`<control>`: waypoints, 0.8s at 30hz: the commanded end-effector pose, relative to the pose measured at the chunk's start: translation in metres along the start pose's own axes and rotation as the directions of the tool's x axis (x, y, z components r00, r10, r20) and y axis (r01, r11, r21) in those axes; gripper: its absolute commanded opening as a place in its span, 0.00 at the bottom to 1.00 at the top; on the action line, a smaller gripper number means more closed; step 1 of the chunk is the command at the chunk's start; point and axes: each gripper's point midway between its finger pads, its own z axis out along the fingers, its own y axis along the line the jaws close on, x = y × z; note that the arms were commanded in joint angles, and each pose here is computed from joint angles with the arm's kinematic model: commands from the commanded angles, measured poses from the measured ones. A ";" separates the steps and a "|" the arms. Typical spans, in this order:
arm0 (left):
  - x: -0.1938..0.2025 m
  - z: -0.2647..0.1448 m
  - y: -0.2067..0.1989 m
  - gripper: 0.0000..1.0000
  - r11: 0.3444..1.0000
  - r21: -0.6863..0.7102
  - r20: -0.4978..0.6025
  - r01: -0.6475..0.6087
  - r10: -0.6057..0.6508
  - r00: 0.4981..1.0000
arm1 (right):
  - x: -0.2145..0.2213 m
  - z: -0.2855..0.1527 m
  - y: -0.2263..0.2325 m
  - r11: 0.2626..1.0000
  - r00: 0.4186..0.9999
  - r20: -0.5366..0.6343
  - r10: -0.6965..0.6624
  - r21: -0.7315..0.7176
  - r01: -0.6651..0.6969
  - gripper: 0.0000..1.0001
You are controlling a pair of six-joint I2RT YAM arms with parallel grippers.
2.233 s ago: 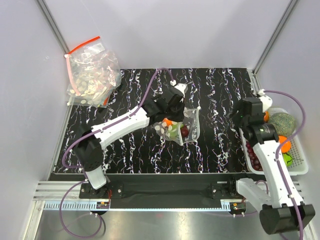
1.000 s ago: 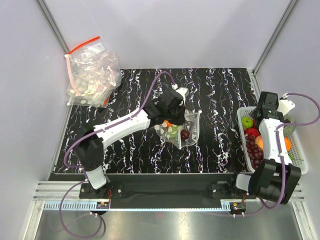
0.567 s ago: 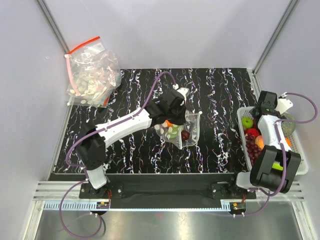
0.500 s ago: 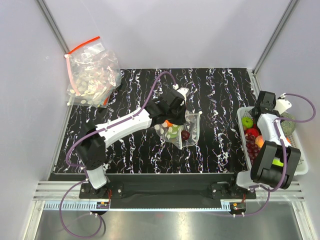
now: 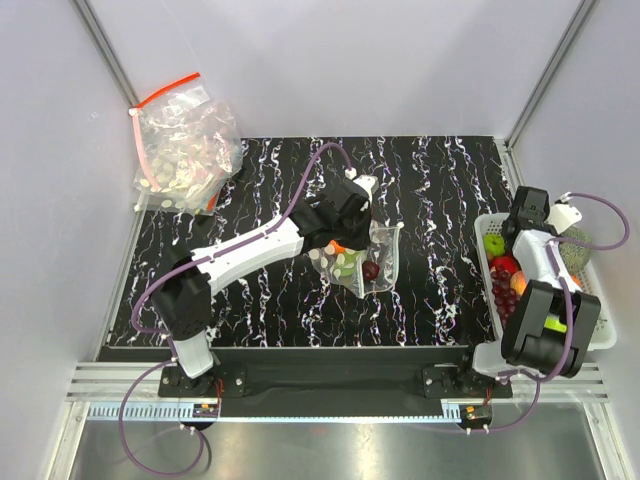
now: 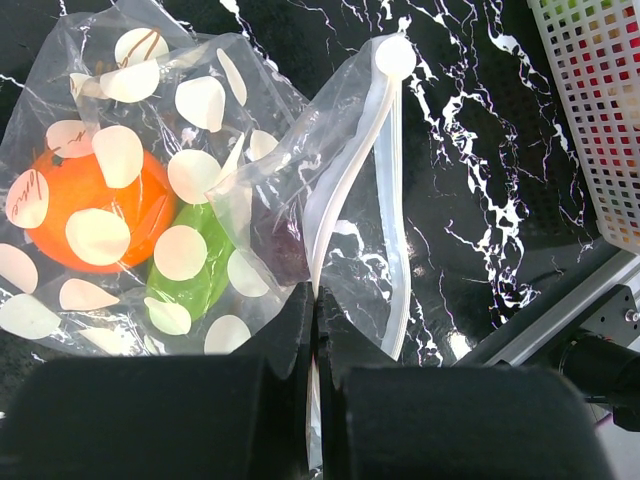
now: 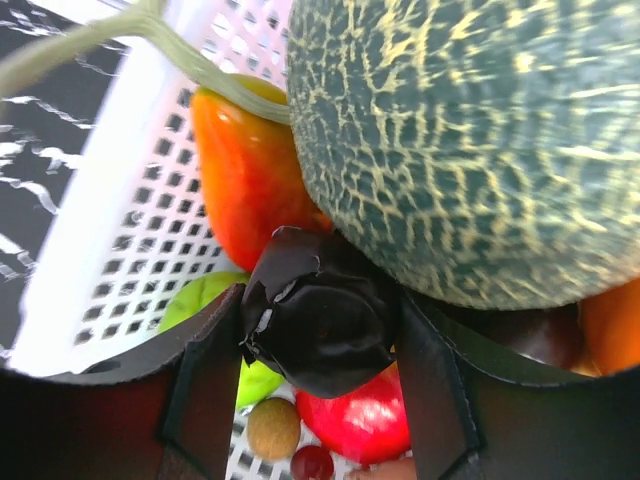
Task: Place the food in the zip-top bag and seal the zipper
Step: Pick up the fake fruit from the bin.
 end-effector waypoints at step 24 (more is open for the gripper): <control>-0.038 -0.018 -0.011 0.00 0.999 0.013 0.107 0.029 -0.030 0.994 | 0.077 -0.282 0.144 0.283 0.932 -0.046 -0.360 -0.957 0.062 0.56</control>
